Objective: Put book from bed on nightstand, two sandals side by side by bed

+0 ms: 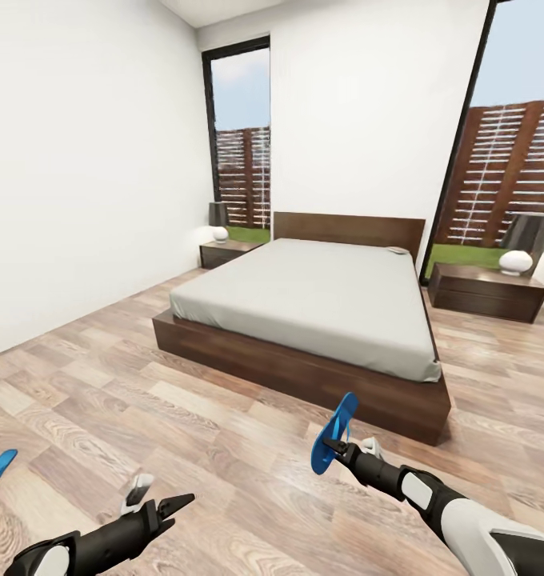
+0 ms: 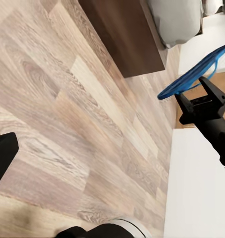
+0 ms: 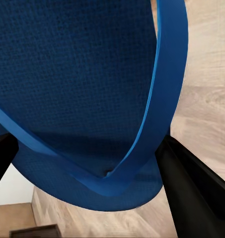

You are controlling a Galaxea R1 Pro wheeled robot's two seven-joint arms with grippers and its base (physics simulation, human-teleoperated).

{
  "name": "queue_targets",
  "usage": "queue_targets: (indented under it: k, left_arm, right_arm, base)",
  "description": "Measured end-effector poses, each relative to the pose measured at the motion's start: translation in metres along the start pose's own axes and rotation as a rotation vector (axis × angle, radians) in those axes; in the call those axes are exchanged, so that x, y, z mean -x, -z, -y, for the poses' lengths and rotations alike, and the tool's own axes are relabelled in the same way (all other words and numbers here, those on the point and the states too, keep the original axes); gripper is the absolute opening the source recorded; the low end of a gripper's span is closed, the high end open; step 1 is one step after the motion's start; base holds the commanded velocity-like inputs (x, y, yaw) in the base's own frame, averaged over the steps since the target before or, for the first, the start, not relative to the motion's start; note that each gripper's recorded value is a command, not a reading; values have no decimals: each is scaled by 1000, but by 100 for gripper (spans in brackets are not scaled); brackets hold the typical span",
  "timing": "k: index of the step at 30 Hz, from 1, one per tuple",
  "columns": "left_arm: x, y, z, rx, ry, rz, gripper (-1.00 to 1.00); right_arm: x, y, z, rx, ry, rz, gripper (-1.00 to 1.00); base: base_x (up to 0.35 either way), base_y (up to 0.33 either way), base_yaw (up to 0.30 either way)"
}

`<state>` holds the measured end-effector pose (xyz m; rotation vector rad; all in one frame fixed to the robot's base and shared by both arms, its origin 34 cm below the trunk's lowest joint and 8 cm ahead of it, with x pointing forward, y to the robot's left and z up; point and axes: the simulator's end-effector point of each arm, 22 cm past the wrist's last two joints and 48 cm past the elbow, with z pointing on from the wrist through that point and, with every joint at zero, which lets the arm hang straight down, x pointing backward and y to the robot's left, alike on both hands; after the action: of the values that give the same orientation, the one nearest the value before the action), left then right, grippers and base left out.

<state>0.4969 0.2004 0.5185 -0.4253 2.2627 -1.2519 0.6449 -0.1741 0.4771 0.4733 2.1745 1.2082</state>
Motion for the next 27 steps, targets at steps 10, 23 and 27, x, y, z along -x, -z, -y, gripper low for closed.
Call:
queue_targets:
  k: [10,23,27]
  left_arm:
    - [0,0,0,1,1,1,100]
    - [-1,0,-2,4,5,-2,100]
    - [-3,-1,-7,10,18,-5,100]
  right_arm:
    - [1,1,1,-1,0,1,-100]
    - [0,1,1,-2,1,0,-100]
    - [0,0,1,-1,1,-1,-100]
  base:
    - [0,0,248]
    - [0,0,248]
    - [0,0,248]
